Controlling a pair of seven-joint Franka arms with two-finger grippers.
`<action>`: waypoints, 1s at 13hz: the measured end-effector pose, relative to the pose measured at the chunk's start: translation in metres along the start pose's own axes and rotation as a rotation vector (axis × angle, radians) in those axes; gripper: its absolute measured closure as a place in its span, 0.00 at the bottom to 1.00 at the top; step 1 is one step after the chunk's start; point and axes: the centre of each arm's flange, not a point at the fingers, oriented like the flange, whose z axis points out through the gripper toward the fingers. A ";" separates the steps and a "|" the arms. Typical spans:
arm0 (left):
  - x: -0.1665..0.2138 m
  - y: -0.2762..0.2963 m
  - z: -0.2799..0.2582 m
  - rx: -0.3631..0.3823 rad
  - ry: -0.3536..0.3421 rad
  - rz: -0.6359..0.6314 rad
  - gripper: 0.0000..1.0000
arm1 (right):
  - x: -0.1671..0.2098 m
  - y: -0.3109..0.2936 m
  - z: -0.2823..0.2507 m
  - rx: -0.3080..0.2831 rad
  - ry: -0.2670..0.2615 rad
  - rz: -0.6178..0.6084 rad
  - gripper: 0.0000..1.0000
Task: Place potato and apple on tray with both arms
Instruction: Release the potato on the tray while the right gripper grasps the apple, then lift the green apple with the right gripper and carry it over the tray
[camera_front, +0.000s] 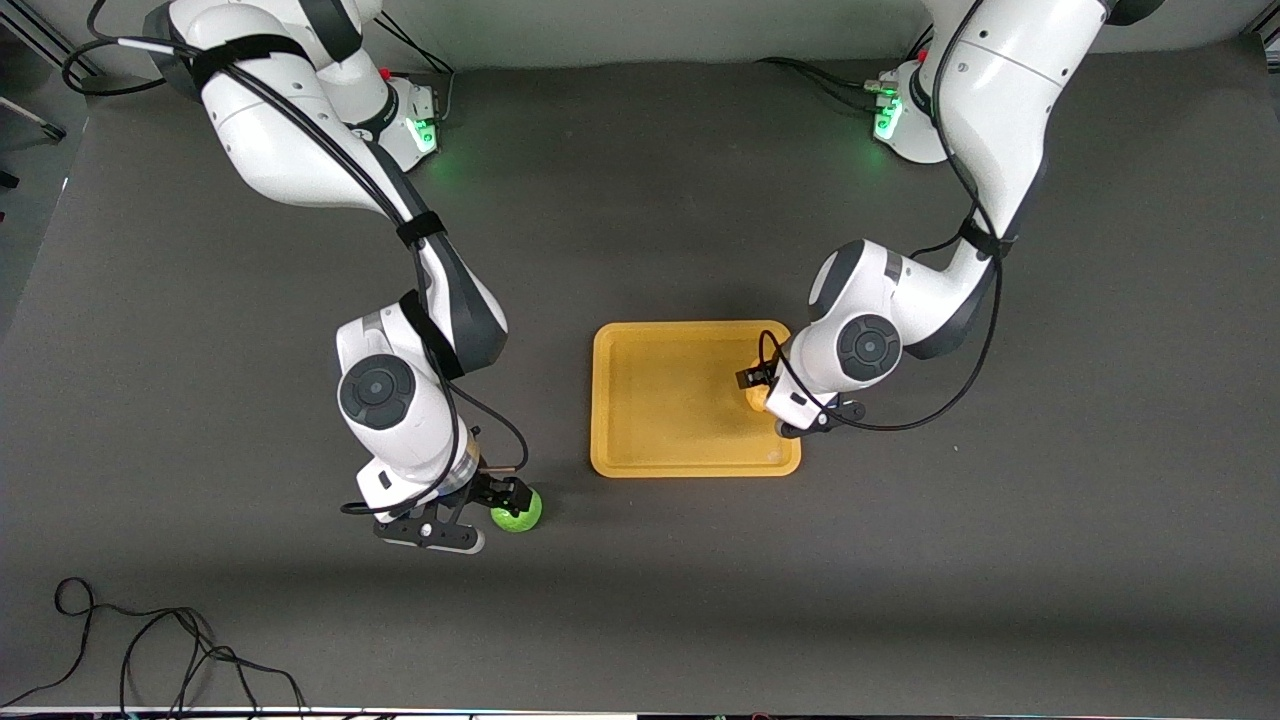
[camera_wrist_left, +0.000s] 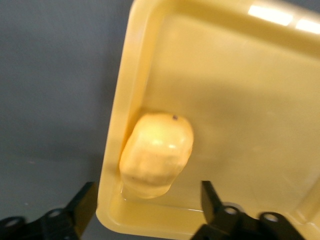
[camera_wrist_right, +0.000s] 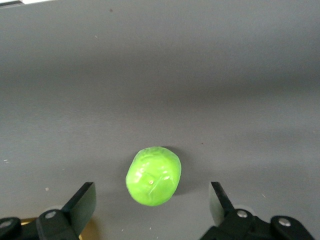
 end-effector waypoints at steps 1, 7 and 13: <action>0.004 -0.006 -0.031 0.018 0.037 0.010 0.00 | -0.002 0.000 0.012 0.002 0.001 -0.002 0.00; -0.001 -0.135 -0.259 0.093 0.180 0.193 0.00 | -0.019 -0.004 0.080 0.011 -0.001 -0.014 0.00; 0.001 -0.243 -0.319 0.132 0.236 0.443 0.00 | -0.022 -0.004 0.096 0.008 -0.008 -0.015 0.27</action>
